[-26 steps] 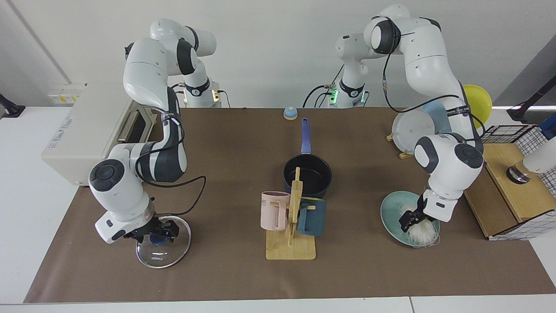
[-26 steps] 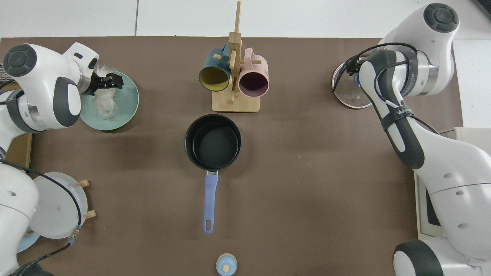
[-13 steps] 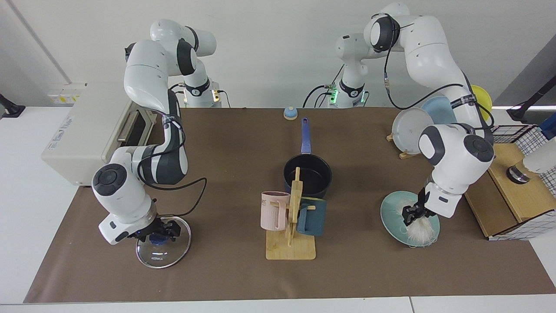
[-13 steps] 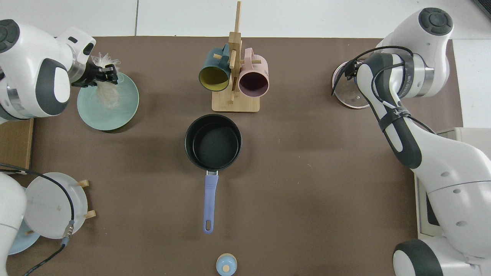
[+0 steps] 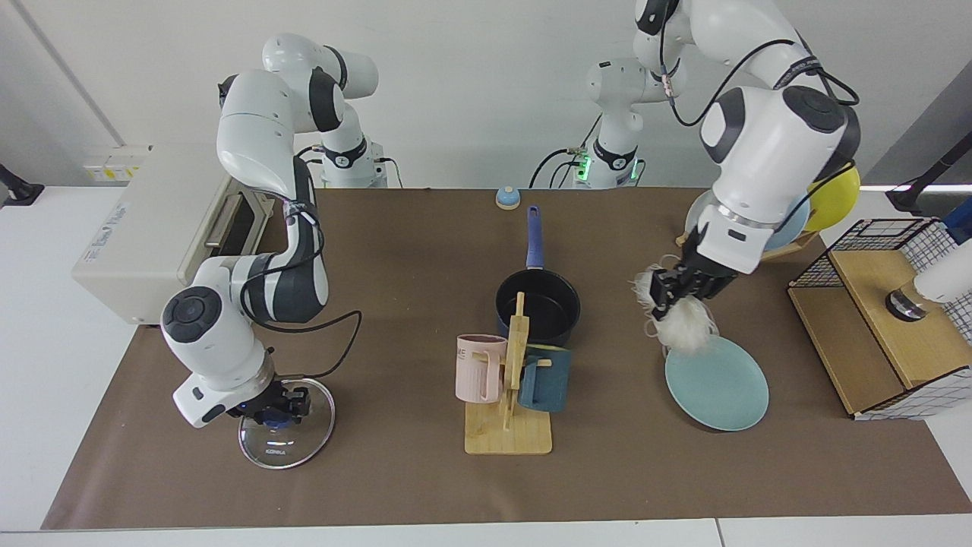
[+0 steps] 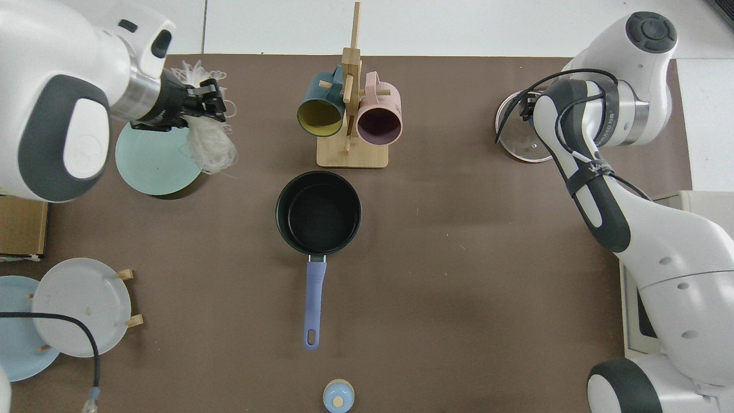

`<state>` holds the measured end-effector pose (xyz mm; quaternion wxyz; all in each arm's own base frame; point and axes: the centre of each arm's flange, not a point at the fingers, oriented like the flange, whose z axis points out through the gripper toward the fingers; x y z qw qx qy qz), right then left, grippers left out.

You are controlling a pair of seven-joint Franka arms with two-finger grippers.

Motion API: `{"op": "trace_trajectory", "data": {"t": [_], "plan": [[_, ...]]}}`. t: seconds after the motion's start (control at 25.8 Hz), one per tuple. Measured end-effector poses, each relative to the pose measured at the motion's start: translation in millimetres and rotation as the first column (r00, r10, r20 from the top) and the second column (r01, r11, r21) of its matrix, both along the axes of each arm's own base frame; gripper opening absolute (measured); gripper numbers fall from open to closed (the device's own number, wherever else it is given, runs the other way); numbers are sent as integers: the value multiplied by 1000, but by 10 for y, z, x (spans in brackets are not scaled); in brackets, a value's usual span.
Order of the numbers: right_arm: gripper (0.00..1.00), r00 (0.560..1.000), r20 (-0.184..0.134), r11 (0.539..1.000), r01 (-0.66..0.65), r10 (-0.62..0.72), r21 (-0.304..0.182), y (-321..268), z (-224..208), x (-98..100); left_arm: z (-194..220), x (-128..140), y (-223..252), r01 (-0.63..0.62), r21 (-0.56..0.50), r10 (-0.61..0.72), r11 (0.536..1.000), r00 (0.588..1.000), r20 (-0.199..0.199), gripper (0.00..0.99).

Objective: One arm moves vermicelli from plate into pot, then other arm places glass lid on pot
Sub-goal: 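Carry the vermicelli over the pot and release it with the left gripper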

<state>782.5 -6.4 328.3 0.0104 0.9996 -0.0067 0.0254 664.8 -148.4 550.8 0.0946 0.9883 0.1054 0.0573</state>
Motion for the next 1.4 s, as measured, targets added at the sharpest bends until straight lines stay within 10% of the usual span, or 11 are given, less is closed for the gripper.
{"op": "trace_trajectory", "data": {"t": [0.23,0.93,1.4], "plan": [[661,1000,2,1000,-6,6,0,49,8,1,-295,-411,-862,71,-26,-73,997,994,-80,419],[661,996,88,1000,-2,2,2,20,754,-35,-1552,-969,-1370,121,-45,-125,992,989,-84,410],[661,999,45,1000,16,-16,2,-277,1523,-510,-1991,-929,-1372,105,-75,-112,992,990,-88,410]]}}
